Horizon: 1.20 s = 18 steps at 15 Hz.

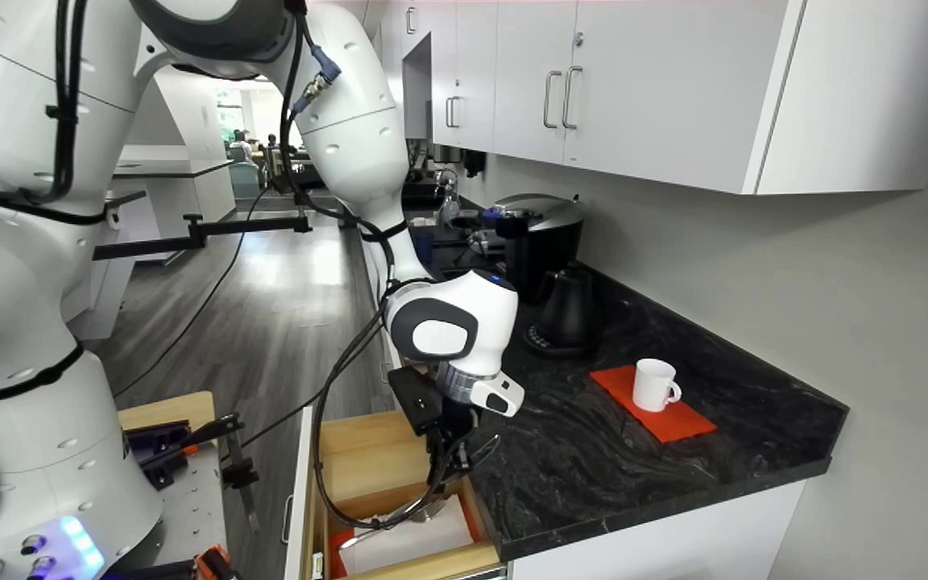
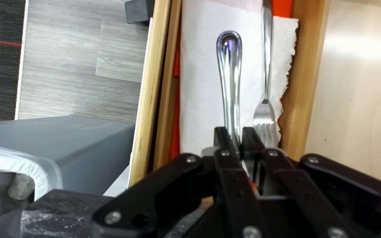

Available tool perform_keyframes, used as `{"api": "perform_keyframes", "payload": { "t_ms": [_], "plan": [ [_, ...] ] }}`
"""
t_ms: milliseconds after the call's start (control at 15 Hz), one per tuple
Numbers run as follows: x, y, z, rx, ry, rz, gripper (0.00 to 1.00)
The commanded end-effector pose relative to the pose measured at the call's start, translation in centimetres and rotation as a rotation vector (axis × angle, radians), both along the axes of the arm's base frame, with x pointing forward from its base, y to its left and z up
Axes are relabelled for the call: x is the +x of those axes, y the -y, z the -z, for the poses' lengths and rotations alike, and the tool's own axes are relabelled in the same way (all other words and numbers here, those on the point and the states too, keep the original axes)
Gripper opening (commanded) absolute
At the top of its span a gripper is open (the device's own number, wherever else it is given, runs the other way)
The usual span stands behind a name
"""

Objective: Place the folk and knife in the drawer

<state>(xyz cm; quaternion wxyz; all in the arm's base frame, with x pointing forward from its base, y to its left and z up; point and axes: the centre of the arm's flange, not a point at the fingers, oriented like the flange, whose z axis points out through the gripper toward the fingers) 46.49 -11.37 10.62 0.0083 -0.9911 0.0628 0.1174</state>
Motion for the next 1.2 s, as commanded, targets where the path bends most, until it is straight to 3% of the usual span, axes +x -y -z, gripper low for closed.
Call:
{"api": "perform_keyframes", "payload": {
  "t_ms": [0,733,1133],
  "plan": [
    [-3.2,-0.9,-2.6,0.0,0.01,0.007,0.06],
    [-10.0,-2.5,-3.1,0.023,-0.05,0.015,0.06],
    [-7.6,-2.0,-2.4,0.02,-0.058,0.016,0.06]
  ]
}}
